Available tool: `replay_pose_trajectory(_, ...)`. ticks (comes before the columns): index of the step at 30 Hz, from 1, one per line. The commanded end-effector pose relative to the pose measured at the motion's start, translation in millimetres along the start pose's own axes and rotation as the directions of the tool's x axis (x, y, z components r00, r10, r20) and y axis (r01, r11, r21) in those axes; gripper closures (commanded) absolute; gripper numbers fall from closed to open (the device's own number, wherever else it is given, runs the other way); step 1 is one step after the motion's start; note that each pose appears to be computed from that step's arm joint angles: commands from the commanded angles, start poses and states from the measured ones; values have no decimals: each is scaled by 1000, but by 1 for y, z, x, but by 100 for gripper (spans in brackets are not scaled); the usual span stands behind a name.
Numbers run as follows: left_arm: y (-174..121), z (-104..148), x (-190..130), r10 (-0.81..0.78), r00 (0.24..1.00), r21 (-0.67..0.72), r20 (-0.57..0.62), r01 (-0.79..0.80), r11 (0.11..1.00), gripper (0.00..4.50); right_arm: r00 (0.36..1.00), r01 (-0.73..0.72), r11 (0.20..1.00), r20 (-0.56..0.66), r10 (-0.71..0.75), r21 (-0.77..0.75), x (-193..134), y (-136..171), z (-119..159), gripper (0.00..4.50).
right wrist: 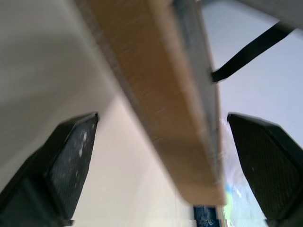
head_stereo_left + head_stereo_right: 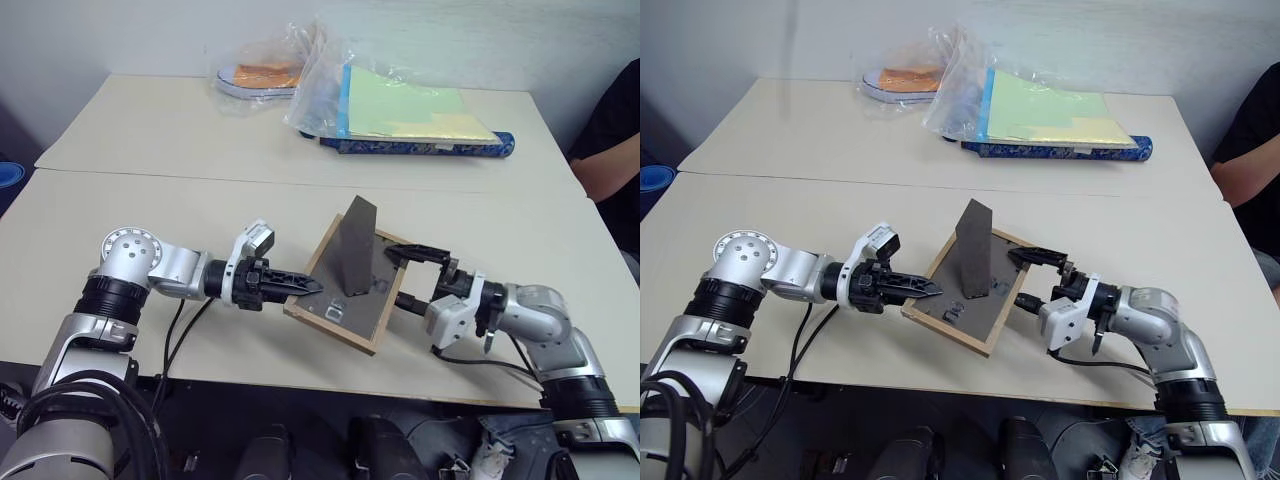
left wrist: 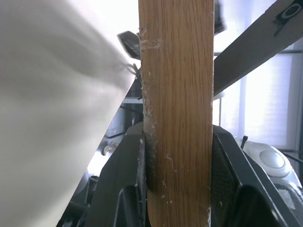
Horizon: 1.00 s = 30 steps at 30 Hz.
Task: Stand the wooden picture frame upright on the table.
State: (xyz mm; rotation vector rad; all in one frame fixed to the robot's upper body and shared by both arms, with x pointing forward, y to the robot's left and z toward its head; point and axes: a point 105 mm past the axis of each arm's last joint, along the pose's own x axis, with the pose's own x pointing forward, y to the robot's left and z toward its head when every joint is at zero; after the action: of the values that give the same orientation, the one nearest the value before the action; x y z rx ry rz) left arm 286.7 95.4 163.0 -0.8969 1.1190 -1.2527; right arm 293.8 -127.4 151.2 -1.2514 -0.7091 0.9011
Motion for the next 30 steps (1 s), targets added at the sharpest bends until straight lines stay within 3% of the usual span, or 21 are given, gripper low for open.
replay_pose_trajectory(1,-29,13,-5,-103,994,42,41,101,994,322,994,105,992,-2,-106,-74,0,-12,-3,169)
replay_pose_trajectory(6,-35,12,-5,-110,993,55,41,108,993,322,985,172,979,-2,-173,-108,4,-19,-9,319)
replay_pose_trajectory(7,-38,11,-4,-111,993,71,39,108,992,249,983,184,976,2,-185,-116,5,-21,-10,319)
replay_pose_trajectory(9,-39,7,-7,-92,995,100,44,87,991,195,978,206,971,11,-206,-122,7,-26,-9,327)
replay_pose_trajectory(13,-26,9,-31,71,980,185,184,-106,977,74,970,244,966,24,-243,-81,5,-33,-7,328)
replay_pose_trajectory(17,-18,18,-83,178,881,361,438,-354,863,70,966,245,960,50,-253,134,3,-34,1,328)
replay_pose_trajectory(19,-24,21,-99,123,855,495,503,-402,771,70,963,237,930,58,-263,281,1,-36,4,328)
replay_pose_trajectory(22,-26,16,-110,77,856,662,511,-449,600,70,966,163,789,66,-249,592,-2,-33,7,328)
replay_pose_trajectory(25,-24,16,-107,62,862,739,503,-467,486,13,953,129,508,35,-301,852,-6,-42,1,329)
replay_pose_trajectory(27,-19,11,-99,72,881,777,467,-448,443,0,969,81,315,0,-249,946,-5,-32,-6,329)
replay_pose_trajectory(30,-9,2,-87,92,904,816,417,-417,400,0,980,50,88,-32,-195,995,-2,-17,-12,330)
